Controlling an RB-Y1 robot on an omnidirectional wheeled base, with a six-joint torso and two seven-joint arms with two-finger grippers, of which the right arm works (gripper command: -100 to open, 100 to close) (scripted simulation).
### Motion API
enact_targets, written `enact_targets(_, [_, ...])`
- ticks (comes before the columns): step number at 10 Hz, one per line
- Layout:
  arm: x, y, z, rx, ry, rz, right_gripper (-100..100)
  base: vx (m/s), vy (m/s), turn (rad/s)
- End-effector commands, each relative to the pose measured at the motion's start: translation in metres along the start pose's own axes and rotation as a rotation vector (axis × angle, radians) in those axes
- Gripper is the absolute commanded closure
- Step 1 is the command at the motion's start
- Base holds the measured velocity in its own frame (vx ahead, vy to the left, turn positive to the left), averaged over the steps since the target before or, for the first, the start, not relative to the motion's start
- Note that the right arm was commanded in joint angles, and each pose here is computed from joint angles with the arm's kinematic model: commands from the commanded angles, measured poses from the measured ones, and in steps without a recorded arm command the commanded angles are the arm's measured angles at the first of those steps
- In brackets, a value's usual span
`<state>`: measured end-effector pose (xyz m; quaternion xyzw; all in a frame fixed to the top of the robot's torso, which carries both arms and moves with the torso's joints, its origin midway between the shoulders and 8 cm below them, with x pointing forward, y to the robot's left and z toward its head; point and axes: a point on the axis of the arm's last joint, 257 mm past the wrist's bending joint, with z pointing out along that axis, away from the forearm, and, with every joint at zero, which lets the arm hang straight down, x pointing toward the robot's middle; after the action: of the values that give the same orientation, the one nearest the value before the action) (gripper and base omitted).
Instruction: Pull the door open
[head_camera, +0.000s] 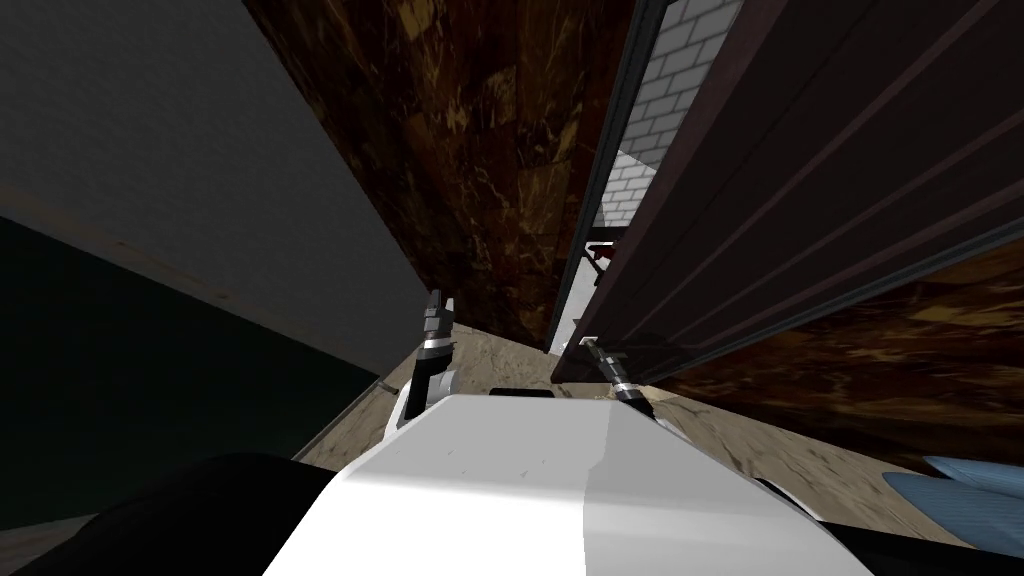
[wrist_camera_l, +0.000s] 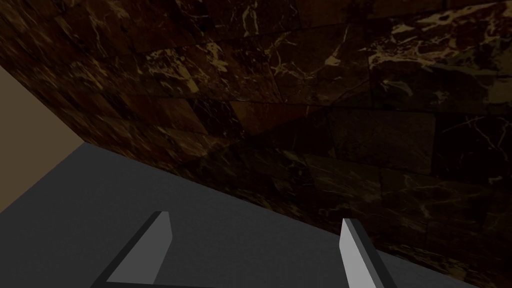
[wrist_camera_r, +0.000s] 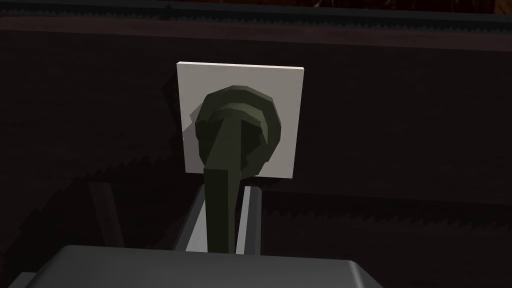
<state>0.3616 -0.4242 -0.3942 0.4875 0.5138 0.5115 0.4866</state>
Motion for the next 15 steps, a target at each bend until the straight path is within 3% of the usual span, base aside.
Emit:
enact_targets(1, [-0.001, 0.0, -0.0114, -0.001, 0.011, 0.002, 100, -0.179, -0.069, 0.159])
enact_targets(3, [-0.001, 0.0, -0.0114, -0.001, 0.011, 0.002, 100, -0.097, -0.039, 0.026])
enact_targets(4, [-0.003, 0.0, -0.0221, -0.002, 0.024, 0.002, 100, -0.137, -0.042, 0.193])
enact_targets(5, [-0.003, 0.0, -0.0221, -0.002, 0.024, 0.002, 100, -0.156, -0.066, 0.144])
enact_targets(6, [-0.005, 0.001, -0.0296, -0.003, 0.034, 0.002, 100, -0.173, -0.047, 0.15])
enact_targets(7, [-0.004, 0.002, -0.0248, -0.005, 0.028, 0.0, 100, -0.081, -0.02, 0.033])
enact_targets(15, [-0.009, 0.001, -0.0493, -0.003, 0.043, 0.002, 100, -0.217, -0.092, 0.193])
